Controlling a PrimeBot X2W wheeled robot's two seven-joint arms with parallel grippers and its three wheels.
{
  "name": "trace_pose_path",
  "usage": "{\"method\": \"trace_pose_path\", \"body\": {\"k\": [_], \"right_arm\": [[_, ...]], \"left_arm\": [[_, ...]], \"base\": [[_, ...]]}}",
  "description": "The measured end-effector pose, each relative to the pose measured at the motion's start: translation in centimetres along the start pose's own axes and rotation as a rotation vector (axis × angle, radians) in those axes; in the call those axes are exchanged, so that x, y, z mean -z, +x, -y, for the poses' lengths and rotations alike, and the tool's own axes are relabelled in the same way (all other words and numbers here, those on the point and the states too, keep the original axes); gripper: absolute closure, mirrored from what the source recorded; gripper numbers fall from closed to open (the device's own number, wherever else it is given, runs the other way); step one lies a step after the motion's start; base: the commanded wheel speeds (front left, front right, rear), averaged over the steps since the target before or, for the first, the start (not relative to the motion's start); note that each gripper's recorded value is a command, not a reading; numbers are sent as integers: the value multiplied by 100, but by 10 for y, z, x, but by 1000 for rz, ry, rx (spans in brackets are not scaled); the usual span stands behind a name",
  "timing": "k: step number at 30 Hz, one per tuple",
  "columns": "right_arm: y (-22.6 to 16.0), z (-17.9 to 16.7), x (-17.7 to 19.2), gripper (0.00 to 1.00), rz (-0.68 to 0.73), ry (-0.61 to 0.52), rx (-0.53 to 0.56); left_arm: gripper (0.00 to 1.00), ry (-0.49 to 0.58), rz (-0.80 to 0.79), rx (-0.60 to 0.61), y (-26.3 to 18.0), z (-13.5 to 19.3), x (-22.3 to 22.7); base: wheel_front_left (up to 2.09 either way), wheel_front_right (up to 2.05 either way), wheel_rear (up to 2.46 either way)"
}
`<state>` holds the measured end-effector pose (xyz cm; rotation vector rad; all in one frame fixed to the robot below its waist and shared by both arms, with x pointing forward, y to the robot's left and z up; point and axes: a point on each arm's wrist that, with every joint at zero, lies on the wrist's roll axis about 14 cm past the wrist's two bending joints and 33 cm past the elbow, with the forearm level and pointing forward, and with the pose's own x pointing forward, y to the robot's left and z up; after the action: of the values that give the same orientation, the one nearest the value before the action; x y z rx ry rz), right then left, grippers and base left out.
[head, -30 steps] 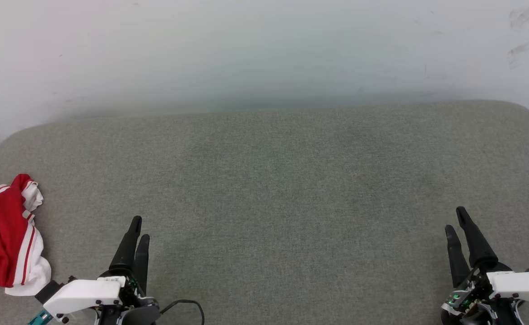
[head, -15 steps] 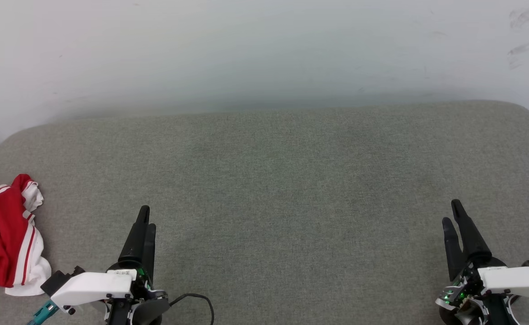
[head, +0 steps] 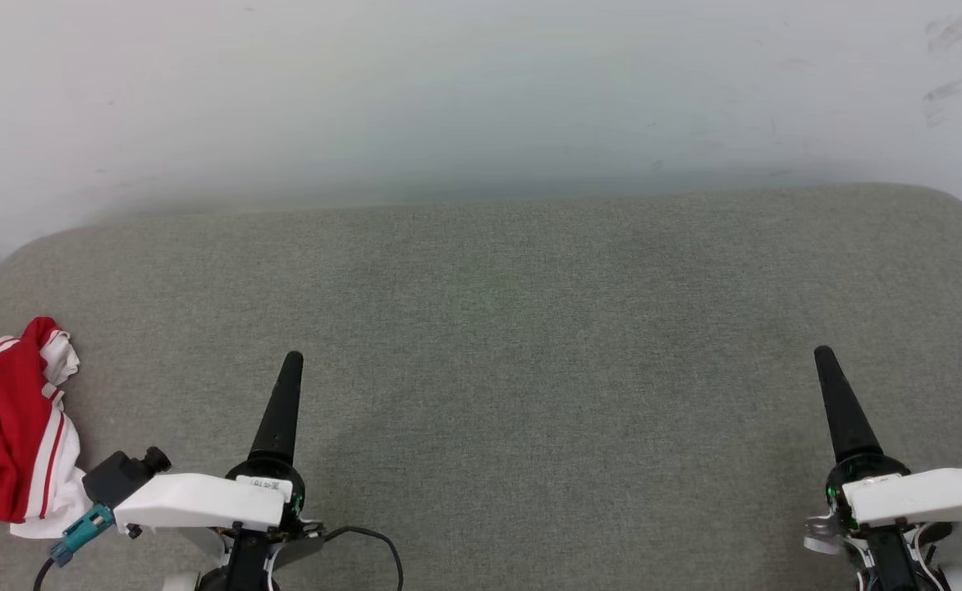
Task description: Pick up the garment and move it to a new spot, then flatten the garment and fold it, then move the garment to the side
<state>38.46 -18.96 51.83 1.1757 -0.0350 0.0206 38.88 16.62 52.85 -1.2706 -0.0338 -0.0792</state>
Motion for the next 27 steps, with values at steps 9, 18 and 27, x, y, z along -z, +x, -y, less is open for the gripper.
{"method": "trace_pose_path", "body": {"k": [9,18,27], "right_arm": [[2,-13,1,0,-7,-341,-51],[1,-16,1,0,4,-532,-67],[0,-12,4,0,-3,-705,-65]], "left_arm": [[0,255,5,59,3,17,-1],[0,484,-9,91,3,22,4],[0,662,-21,115,1,22,11]], "base": [[0,0,0],[0,0,0],[0,0,0]]}}
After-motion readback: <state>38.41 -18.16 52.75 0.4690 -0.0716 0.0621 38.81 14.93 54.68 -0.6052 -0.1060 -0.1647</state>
